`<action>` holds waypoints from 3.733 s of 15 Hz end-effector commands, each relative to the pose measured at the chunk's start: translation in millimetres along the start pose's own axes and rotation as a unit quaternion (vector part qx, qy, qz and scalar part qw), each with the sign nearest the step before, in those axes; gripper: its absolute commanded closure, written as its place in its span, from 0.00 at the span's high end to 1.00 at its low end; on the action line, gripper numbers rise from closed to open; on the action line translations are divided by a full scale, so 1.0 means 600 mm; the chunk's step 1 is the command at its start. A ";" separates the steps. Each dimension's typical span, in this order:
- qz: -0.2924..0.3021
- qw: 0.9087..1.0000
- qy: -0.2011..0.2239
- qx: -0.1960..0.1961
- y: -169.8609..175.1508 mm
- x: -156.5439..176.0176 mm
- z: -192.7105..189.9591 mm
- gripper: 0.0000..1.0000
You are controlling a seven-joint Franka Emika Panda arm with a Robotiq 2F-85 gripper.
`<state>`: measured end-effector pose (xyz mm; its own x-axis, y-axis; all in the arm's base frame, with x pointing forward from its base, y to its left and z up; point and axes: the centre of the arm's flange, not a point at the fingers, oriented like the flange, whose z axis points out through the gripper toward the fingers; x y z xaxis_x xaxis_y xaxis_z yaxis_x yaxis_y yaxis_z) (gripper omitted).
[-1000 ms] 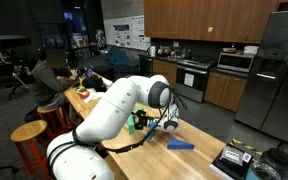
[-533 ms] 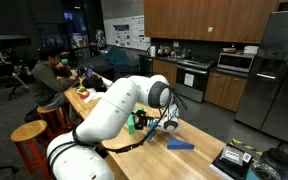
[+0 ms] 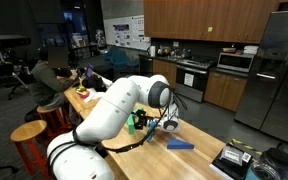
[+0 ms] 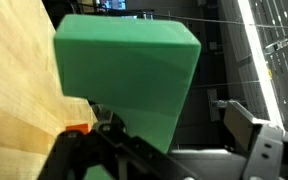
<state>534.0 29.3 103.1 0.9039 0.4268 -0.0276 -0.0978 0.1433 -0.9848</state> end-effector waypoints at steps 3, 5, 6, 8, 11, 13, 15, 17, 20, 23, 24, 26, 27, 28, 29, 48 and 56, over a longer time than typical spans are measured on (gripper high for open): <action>-0.017 0.998 0.011 -0.052 0.022 0.011 0.003 1.00; -0.019 0.996 0.021 -0.081 0.043 0.022 0.002 1.00; -0.022 0.995 0.024 -0.097 0.053 0.029 0.002 1.00; -0.028 0.991 0.033 -0.129 0.065 0.041 -0.002 1.00; -0.027 0.986 0.048 -0.160 0.074 0.055 -0.008 1.00; 0.007 0.990 0.031 -0.138 0.002 0.060 0.007 1.00; 0.010 0.990 0.030 -0.138 -0.005 0.064 0.012 1.00; 0.010 0.990 0.030 -0.137 -0.005 0.065 0.012 1.00; 0.010 0.990 0.030 -0.137 -0.005 0.065 0.012 1.00; 0.012 0.989 0.034 -0.140 -0.008 0.066 0.013 1.00; 0.013 0.988 0.037 -0.151 -0.011 0.064 0.013 1.00; 0.013 0.985 0.045 -0.163 -0.019 0.064 0.008 0.74; 0.012 0.984 0.046 -0.173 -0.022 0.062 0.004 0.70; 0.012 0.982 0.049 -0.181 -0.023 0.061 0.000 0.61; 0.009 0.981 0.053 -0.189 -0.025 0.061 -0.004 0.53; 0.020 0.979 0.047 -0.196 -0.002 0.071 -0.036 1.00; 0.011 0.977 0.059 -0.203 -0.015 0.054 -0.058 1.00</action>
<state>579.9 20.9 107.1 0.9464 0.3172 -0.0615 0.0161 -0.2365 -0.9715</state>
